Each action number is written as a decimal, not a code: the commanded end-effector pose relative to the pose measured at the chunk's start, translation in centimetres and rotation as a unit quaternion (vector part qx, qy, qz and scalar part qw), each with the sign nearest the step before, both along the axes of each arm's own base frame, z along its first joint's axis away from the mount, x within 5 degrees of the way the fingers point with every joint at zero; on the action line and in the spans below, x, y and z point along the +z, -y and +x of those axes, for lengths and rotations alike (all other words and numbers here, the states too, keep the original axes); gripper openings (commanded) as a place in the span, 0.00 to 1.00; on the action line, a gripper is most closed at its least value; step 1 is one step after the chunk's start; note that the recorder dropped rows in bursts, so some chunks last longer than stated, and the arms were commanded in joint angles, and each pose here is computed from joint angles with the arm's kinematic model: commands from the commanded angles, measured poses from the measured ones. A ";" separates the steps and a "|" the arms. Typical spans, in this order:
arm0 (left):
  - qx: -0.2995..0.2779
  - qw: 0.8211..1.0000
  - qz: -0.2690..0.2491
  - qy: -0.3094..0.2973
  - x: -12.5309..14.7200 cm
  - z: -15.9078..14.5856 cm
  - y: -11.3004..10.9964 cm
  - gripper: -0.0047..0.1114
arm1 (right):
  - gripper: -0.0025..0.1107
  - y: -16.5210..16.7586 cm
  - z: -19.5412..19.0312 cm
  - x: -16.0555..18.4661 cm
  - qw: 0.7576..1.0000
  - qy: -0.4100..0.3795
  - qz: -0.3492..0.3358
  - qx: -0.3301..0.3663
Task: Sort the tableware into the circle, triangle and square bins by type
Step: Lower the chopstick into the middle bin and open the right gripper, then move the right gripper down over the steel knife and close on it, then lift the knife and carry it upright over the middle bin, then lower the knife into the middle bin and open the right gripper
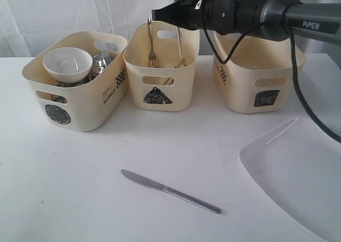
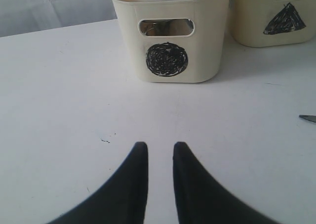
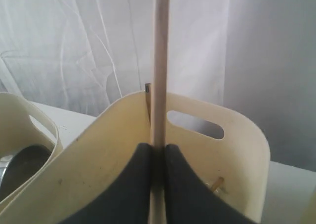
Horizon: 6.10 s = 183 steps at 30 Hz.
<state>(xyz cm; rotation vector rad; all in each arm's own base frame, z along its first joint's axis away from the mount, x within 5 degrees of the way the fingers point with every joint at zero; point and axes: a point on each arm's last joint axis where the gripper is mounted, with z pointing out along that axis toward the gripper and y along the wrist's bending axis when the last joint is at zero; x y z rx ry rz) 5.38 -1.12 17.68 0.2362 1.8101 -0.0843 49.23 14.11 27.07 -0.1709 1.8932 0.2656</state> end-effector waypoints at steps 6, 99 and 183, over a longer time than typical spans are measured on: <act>0.002 1.000 -0.004 -0.002 -0.1 0.0 0.0 0.26 | 0.03 0.3 0.3 -1.7 0.999 -0.040 -0.019 0.003; 0.002 1.000 -0.004 -0.002 -0.1 0.0 0.0 0.26 | 0.50 -5.5 -19.8 -11.8 0.743 -0.419 -0.347 0.391; 0.002 1.000 -0.004 -0.002 -0.1 0.0 0.0 0.26 | 0.02 0.6 -8.1 1.8 0.997 0.027 0.067 -0.021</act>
